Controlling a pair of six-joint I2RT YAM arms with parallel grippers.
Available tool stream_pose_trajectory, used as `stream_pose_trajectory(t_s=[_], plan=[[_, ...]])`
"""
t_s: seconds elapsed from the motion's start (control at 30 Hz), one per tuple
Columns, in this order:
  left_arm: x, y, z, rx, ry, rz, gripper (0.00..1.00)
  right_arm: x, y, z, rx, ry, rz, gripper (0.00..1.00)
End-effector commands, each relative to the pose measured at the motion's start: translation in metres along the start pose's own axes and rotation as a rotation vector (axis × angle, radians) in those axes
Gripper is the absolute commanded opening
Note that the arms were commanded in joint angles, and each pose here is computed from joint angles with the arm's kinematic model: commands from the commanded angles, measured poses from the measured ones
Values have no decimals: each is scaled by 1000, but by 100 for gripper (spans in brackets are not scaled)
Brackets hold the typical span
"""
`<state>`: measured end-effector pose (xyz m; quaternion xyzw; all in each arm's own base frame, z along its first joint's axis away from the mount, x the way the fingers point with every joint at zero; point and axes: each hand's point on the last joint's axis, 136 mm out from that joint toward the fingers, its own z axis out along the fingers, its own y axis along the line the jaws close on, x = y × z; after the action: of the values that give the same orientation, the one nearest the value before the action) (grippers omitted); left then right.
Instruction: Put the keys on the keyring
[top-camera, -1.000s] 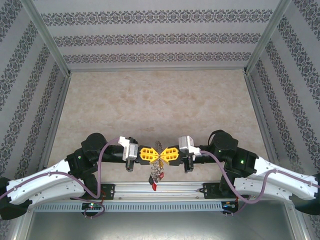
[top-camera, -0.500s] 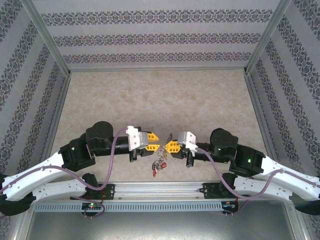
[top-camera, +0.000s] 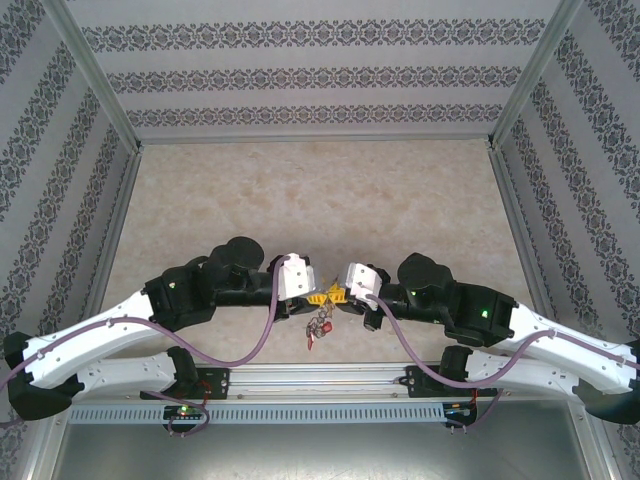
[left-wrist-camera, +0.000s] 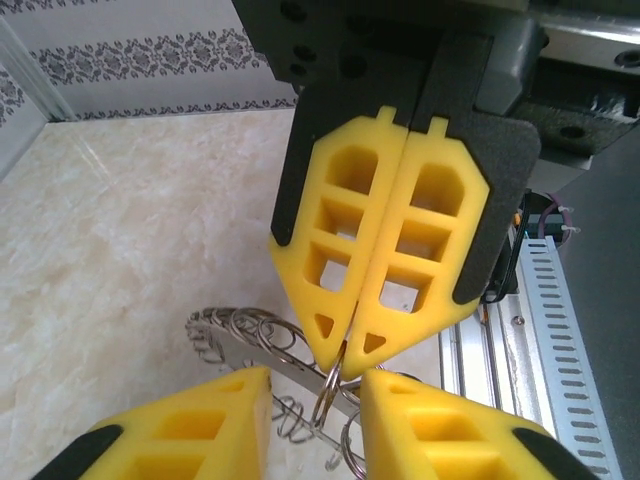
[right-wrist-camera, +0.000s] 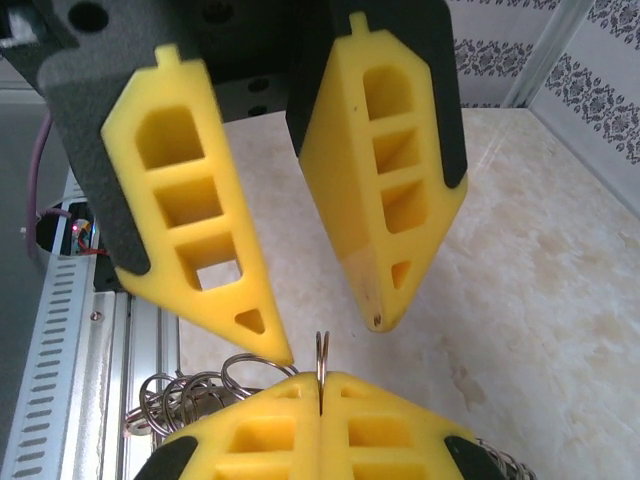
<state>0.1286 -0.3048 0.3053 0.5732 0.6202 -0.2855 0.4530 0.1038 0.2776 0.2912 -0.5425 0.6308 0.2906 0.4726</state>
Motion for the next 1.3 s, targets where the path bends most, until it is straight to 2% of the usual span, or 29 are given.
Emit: stream_pose_trajectory(t_s=[0.0,0.27,0.4,0.67,0.93,1.03,1.2,1.27], plan=[[-3,1,-3,-1,9,24,23,-26,1,-9,-7,-68,-30,0],[3,0,7,17,36,20,19,-28,6,-10,-36,-80,-24,0],[2,-1,9,26,29,22,10,-26,8,-10,-43,-77,-18,0],[6,-3,11,36,27,22,15,-25,7,-15,-34,-98,-16,0],[7,-4,13,40,20,27,14,-26,10,-11,-49,-99,-11,0],[6,-5,13,43,12,30,6,-24,9,-8,-51,-85,-11,0],[6,-5,13,39,3,27,9,-22,11,-4,-64,-69,-9,0],[7,-7,13,49,2,27,0,-21,11,-3,-63,-65,-8,0]])
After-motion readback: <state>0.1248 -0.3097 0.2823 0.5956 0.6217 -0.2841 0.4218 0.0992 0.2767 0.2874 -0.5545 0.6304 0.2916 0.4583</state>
